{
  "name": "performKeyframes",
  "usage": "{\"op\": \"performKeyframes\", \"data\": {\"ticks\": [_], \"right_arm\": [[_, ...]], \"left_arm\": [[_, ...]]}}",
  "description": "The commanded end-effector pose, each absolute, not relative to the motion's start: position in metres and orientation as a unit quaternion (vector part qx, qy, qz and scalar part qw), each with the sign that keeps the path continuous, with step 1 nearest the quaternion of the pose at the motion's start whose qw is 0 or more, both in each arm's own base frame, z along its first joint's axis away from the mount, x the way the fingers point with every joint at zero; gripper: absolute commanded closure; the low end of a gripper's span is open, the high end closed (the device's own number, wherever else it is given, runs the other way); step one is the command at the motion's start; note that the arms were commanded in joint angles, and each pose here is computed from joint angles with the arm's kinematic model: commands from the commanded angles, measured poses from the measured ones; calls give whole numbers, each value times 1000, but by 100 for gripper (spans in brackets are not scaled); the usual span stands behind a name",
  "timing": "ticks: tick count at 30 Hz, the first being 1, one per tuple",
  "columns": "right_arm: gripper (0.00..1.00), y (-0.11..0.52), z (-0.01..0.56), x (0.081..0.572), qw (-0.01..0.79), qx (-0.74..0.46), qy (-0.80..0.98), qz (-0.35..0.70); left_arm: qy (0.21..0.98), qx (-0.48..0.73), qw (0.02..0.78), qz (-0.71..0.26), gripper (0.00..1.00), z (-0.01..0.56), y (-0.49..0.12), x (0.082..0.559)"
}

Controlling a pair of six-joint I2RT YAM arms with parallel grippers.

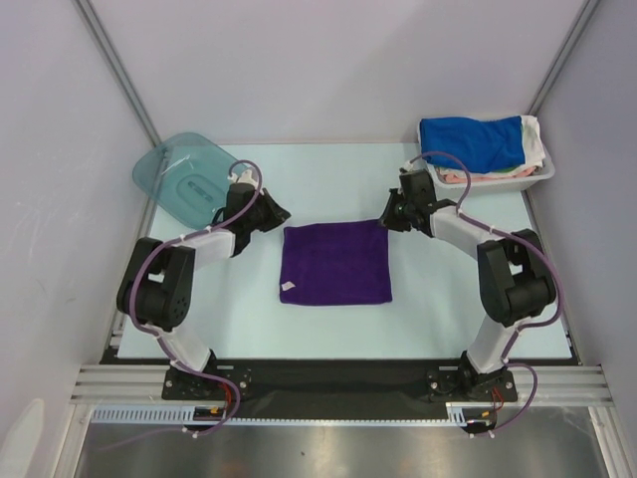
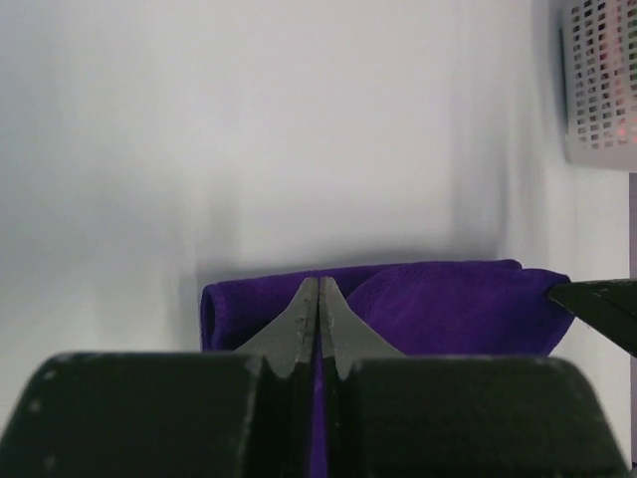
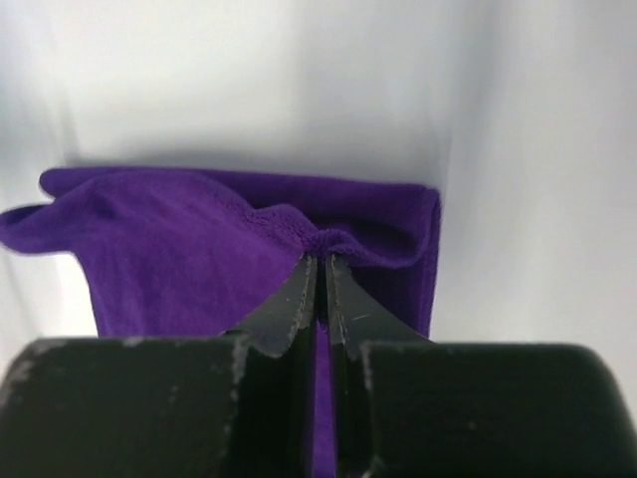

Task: Fold and stack the towels
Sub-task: Fold the towel

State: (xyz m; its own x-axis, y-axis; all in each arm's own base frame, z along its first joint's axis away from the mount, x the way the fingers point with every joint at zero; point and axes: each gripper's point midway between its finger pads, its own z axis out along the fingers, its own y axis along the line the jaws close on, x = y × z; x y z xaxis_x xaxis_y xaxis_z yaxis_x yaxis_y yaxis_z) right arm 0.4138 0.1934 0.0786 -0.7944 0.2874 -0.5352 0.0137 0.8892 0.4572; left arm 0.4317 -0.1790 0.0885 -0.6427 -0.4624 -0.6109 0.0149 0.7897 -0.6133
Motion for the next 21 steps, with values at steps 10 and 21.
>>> {"op": "performKeyframes", "data": {"ticks": [10, 21], "right_arm": [[99, 192, 89, 360, 363, 15, 911, 193], [89, 183, 44, 316, 336, 4, 926, 173]], "left_arm": [[832, -111, 450, -305, 91, 98, -174, 393], [841, -107, 435, -304, 67, 91, -178, 387]]}}
